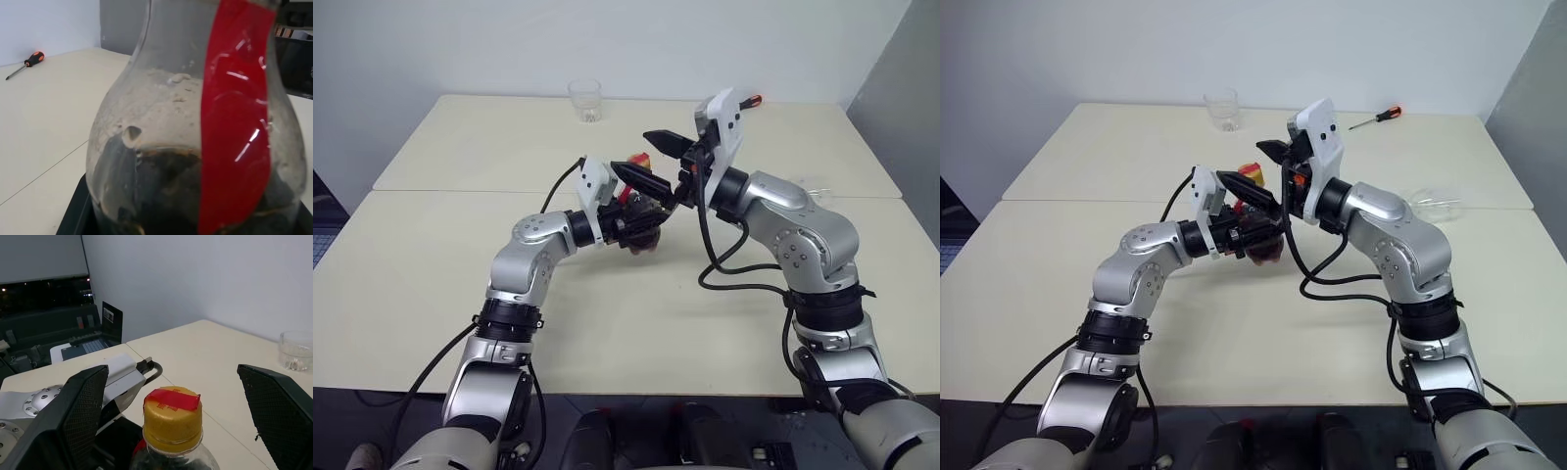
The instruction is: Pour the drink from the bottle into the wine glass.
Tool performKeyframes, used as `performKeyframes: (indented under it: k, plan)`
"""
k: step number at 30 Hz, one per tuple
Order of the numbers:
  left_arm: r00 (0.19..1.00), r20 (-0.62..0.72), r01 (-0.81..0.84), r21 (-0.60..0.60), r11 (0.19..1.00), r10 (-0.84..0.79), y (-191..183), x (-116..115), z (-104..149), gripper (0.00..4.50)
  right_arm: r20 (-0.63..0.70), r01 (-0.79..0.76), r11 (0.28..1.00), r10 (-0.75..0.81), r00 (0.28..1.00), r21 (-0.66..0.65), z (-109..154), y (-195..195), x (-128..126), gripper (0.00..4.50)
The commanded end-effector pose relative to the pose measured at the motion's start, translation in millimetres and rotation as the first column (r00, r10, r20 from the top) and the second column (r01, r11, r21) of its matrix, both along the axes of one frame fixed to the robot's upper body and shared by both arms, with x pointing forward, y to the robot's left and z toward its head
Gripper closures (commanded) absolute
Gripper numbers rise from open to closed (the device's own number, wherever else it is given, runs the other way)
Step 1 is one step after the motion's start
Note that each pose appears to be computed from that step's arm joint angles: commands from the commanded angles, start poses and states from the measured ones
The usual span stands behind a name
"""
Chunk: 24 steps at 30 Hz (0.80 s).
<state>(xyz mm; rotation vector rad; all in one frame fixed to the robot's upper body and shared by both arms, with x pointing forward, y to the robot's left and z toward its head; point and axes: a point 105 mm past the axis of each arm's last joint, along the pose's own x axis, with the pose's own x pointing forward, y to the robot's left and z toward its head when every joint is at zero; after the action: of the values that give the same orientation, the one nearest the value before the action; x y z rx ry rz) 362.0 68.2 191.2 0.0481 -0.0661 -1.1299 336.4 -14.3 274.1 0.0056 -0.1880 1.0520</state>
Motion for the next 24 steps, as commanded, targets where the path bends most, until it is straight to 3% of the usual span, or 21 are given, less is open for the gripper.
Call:
performKeyframes:
  k: [1, 2, 24]
  plan:
    - [0.997, 0.067, 0.036, -0.01, 0.999, -0.035, -5, -6, 18, 2.32, 0.052, -0.027, 0.999, 0.026, 0.998, 0.02, 15, 0, -8, 0.86]
    - [0.997, 0.068, 0.038, -0.01, 0.999, -0.037, -5, -6, 19, 2.32, 0.052, -0.026, 1.0, 0.025, 0.998, 0.017, 14, 0, -8, 1.18]
    - [0.992, 0.078, 0.1, 0.007, 0.995, -0.1, -15, -12, 19, 2.32, 0.087, 0.079, 0.996, -0.074, 0.993, -0.05, 9, 11, 3, 1.18]
